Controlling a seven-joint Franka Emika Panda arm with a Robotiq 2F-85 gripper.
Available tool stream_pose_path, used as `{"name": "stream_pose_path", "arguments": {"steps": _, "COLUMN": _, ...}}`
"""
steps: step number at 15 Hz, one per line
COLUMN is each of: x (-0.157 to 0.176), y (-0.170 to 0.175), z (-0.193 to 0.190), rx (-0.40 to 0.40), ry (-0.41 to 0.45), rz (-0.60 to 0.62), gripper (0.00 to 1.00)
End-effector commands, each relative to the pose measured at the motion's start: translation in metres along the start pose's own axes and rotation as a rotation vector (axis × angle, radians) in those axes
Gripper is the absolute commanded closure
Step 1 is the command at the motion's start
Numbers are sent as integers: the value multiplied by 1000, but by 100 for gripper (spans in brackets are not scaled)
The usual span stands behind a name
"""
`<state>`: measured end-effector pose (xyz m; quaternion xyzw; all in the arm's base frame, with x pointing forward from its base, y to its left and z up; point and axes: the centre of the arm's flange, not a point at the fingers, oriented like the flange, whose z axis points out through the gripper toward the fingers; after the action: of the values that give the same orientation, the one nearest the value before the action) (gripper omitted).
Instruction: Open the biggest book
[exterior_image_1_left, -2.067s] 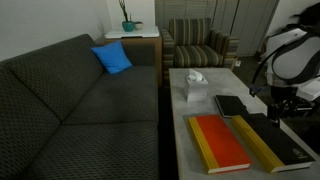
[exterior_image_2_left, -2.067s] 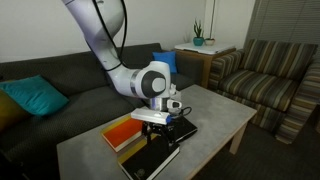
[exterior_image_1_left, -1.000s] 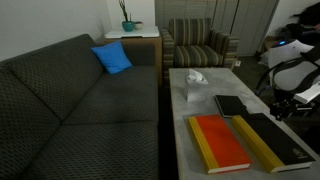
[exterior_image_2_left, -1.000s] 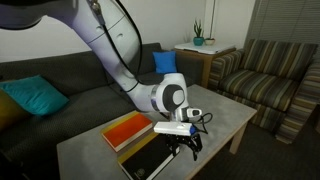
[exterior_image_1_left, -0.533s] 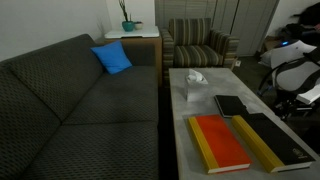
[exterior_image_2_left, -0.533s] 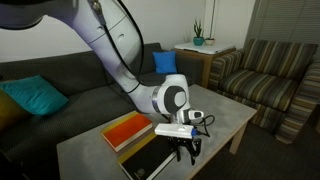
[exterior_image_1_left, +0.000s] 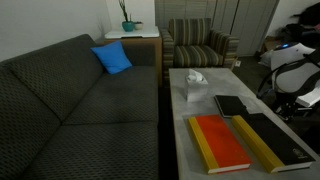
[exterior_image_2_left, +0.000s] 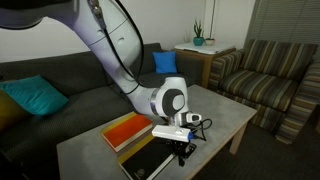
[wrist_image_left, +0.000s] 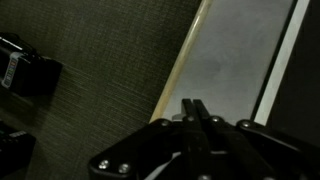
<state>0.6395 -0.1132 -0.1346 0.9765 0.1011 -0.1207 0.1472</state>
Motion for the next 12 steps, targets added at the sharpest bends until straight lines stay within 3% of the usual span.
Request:
{"name": "stream_pose_path", "arguments": {"steps": 1, "x": 34, "y": 1, "z": 39, "rx": 69, "ry": -14, "rz": -11, "gripper": 100}}
{"name": "stream_pose_path", "arguments": {"steps": 8, "x": 32, "y": -14, "z": 47, "rx": 227, "ry": 7, "rz": -32, "gripper": 100}}
{"name": "stream_pose_path", "arguments": {"steps": 12, "x": 30, "y": -23, "z": 41, "rx": 273, "ry": 21, "rz": -33, "gripper": 100}}
